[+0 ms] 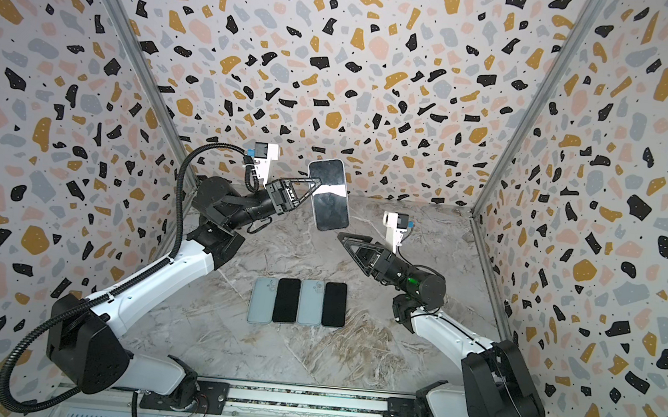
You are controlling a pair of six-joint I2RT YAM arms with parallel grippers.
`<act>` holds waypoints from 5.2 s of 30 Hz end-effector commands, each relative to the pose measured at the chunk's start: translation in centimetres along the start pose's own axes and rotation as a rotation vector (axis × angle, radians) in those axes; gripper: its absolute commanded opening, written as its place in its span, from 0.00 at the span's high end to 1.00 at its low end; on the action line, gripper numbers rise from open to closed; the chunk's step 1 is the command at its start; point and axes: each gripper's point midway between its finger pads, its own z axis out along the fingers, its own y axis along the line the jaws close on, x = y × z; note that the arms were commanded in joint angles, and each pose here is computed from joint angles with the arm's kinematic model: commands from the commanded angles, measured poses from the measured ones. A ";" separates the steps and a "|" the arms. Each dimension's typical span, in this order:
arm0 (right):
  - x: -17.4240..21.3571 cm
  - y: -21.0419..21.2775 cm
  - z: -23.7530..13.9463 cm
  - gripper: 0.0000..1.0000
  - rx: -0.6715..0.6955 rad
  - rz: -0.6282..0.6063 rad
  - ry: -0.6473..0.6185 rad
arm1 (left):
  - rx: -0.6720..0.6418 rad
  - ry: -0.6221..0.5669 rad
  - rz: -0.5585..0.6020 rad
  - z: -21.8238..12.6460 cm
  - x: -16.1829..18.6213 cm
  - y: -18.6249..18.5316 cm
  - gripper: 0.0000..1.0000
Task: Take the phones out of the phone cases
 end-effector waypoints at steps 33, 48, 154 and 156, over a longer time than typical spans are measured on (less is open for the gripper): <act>-0.7 4.9 0.9 0.26 -0.177 -0.088 -0.030 | 0.065 -0.046 0.089 0.1 -0.6 -1.9 1.00; -2.1 3.9 0.9 0.27 -0.171 -0.088 -0.068 | 0.098 -0.005 0.092 0.1 0.7 -2.5 1.00; -4.0 3.9 -1.3 0.57 -0.121 -0.146 -0.122 | 0.016 0.104 -0.018 1.1 7.2 3.0 1.00; -4.1 3.8 -1.2 0.58 -0.108 -0.146 -0.125 | 0.010 0.107 -0.026 0.9 7.6 3.3 1.00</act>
